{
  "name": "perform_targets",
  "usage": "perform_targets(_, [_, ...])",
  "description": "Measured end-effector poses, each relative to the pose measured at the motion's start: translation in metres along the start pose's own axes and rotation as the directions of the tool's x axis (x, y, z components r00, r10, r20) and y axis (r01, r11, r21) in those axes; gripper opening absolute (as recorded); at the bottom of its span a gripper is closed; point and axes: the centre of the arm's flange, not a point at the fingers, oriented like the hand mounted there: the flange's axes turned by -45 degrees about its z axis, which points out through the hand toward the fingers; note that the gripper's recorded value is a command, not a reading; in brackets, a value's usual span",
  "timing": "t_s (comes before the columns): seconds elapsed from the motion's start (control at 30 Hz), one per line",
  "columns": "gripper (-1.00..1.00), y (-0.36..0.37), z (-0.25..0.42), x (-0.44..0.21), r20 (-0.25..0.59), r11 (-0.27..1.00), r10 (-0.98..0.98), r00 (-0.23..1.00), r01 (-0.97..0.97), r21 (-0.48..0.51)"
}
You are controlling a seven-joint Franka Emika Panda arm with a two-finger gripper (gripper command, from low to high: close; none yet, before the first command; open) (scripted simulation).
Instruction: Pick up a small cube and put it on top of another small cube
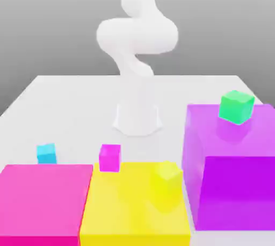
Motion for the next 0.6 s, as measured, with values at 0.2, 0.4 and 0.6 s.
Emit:
perform_targets(0.2, [0.00, 0.085, 0.102, -0.051, 0.150, 0.999, -0.046, 0.988, 0.045, 0.007])
perform_targets(0.4, [0.00, 0.148, 0.182, -0.131, 0.296, 0.995, -0.101, 0.950, 0.096, 0.030])
perform_targets(0.6, [0.00, 0.193, 0.234, -0.229, 0.431, 0.987, -0.162, 0.888, 0.145, 0.073])
